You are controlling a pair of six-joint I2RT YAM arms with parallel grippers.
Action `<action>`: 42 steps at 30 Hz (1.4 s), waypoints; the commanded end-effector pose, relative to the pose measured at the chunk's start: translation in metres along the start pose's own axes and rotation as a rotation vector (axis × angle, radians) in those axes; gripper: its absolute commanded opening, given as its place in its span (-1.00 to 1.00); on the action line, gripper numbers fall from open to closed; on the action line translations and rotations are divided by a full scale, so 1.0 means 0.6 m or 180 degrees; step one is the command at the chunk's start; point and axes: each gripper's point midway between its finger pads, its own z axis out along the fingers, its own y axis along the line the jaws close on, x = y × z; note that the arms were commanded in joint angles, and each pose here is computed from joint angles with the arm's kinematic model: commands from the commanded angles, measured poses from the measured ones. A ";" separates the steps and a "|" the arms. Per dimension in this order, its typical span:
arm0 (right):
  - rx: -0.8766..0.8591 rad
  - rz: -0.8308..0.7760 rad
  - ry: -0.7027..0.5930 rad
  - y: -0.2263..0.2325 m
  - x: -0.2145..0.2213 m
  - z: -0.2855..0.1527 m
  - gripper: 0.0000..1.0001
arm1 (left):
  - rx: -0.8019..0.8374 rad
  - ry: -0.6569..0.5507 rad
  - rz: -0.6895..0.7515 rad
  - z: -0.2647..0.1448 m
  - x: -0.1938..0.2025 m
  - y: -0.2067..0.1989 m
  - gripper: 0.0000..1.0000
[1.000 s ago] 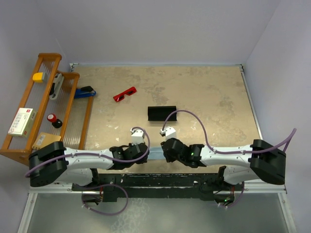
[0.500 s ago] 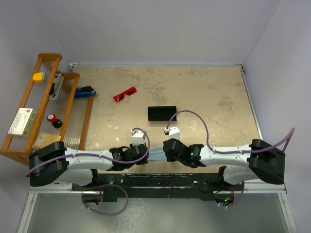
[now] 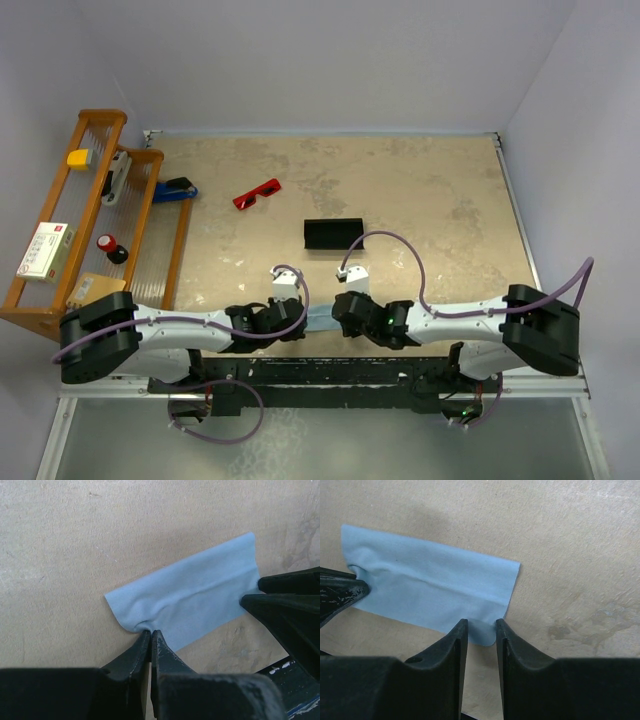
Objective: Organize the sunglasses
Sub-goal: Fold the glasses cleaning cloth at the center of the board, then pick up the glasses cleaning cloth from the center of the board.
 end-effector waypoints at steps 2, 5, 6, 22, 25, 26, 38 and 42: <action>0.0056 -0.0018 0.0056 0.006 0.018 0.007 -0.40 | 0.0063 -0.0027 -0.0040 -0.002 0.001 -0.007 -1.00; 0.0062 -0.0029 0.0072 0.011 0.021 0.009 -0.45 | 0.0064 -0.0023 -0.0035 -0.001 0.002 -0.008 -1.00; 0.0076 -0.0034 0.0080 0.010 0.024 0.010 -0.46 | 0.0069 -0.0025 -0.0037 -0.002 0.001 -0.009 -1.00; 0.0132 0.0020 0.0009 -0.006 0.020 -0.001 -0.42 | -0.0013 -0.0013 0.0009 0.002 0.006 -0.001 -1.00; 0.0136 0.0025 -0.0019 -0.009 0.018 -0.005 -0.36 | -0.0052 -0.0021 0.0040 0.000 0.003 0.001 -1.00; 0.0141 0.0028 -0.0032 -0.011 0.016 -0.007 -0.36 | -0.0071 -0.0023 0.0056 -0.001 0.002 0.003 -1.00; 0.0166 0.0039 -0.0088 -0.016 0.009 -0.011 -0.35 | -0.0207 -0.0064 0.0118 -0.017 -0.006 0.024 -1.00; 0.0144 0.0038 -0.0077 -0.010 0.009 -0.007 -0.35 | -0.0162 -0.0047 0.0108 -0.013 -0.005 0.017 -1.00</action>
